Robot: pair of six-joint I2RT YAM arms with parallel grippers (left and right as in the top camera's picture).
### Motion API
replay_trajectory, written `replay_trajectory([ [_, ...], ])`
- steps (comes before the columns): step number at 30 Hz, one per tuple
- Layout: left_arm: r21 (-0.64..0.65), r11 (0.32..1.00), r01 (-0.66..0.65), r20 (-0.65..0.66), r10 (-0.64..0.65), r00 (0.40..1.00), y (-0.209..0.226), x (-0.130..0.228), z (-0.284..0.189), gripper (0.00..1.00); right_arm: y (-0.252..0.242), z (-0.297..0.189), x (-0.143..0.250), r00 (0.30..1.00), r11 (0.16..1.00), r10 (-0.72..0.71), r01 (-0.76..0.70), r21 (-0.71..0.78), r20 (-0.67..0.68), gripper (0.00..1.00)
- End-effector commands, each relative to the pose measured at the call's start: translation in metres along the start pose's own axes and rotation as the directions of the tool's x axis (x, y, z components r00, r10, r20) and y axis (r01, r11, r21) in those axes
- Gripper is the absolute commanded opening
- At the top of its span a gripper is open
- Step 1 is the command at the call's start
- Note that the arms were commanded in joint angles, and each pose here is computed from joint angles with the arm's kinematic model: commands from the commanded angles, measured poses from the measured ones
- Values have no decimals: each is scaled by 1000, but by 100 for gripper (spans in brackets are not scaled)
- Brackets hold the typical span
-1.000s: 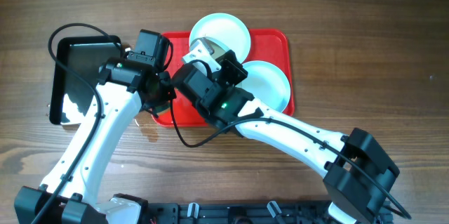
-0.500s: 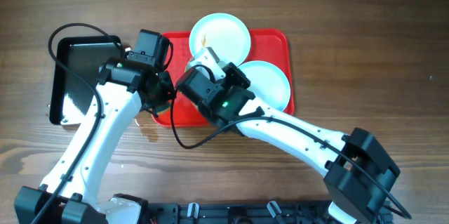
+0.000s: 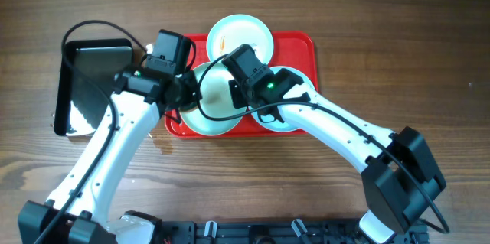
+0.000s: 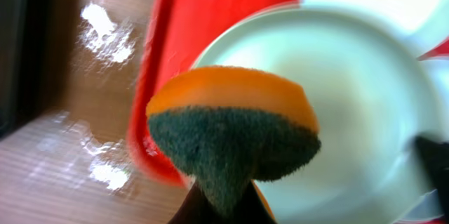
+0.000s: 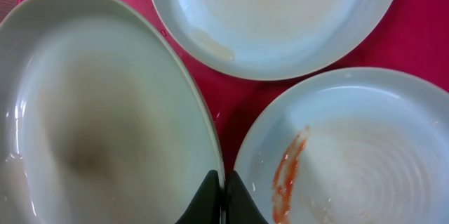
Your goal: Clean dirty plates on tray and stack at the side
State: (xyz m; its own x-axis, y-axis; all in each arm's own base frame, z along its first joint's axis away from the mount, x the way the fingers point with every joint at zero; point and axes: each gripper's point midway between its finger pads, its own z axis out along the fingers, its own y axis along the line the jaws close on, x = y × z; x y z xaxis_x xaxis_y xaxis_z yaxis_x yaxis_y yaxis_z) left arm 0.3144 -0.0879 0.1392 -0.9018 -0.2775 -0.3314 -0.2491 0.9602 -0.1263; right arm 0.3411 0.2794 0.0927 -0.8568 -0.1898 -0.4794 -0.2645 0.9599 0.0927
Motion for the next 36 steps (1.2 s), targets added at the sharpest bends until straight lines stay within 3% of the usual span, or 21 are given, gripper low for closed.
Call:
replay_trajectory([
  [1,57,998,-9,-31,11,999,-14,13,21,4,6,-8,-2,993,992,119,-119,-47,-6,4],
  [12,-19,1000,-21,-115,19,993,-3,34,74,4,-3,26,19,983,987,163,-162,17,-83,4],
  [21,-180,982,-58,-76,45,996,23,25,91,4,-8,25,28,987,994,110,-107,36,-118,4],
  [36,-218,975,-38,44,48,998,24,-1,101,4,-12,24,35,985,995,92,-85,53,-144,4],
])
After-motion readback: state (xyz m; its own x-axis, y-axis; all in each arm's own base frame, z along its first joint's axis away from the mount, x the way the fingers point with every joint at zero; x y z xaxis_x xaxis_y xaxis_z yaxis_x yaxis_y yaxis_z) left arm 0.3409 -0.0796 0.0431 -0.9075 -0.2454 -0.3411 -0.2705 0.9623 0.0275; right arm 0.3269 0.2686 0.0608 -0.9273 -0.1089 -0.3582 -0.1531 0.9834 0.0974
